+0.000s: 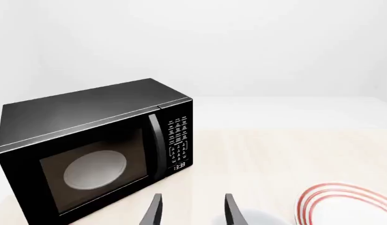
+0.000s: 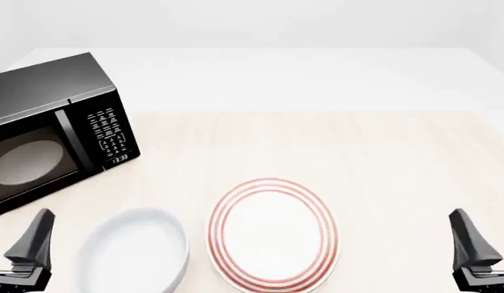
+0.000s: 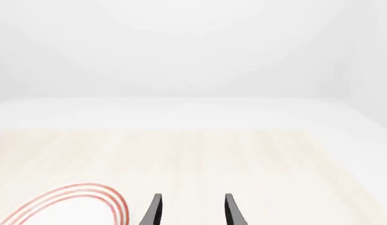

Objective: Open the microwave.

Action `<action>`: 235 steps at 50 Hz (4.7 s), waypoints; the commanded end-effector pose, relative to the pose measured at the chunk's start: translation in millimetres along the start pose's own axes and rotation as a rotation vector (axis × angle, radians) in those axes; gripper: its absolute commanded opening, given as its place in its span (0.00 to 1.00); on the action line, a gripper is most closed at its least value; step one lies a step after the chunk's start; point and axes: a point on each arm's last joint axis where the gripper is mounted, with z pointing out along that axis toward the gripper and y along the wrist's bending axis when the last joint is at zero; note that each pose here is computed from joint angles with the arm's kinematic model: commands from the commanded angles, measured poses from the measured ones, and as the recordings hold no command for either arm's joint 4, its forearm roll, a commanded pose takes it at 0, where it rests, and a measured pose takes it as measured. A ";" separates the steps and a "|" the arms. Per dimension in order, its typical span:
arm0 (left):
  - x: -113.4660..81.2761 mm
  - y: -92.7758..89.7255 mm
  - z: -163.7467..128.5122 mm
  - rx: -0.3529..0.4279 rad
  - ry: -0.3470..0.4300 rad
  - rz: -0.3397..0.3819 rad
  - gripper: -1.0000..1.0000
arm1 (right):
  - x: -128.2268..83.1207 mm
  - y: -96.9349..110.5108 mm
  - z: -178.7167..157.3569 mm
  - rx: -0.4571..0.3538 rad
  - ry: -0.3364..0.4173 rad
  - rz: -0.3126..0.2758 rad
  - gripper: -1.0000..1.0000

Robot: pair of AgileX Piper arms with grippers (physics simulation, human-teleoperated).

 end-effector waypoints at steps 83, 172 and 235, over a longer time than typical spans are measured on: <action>2.0 25.3 125.3 -0.149 0.168 -0.119 1.00 | -1.2 0.1 0.9 -0.001 0.000 -0.002 1.00; 41.7 41.8 201.9 -0.172 0.260 -0.107 1.00 | -1.2 0.1 0.9 -0.001 -0.001 -0.002 1.00; 66.7 44.7 225.1 -0.177 0.294 -0.156 1.00 | -1.2 0.1 0.9 -0.001 -0.001 -0.002 1.00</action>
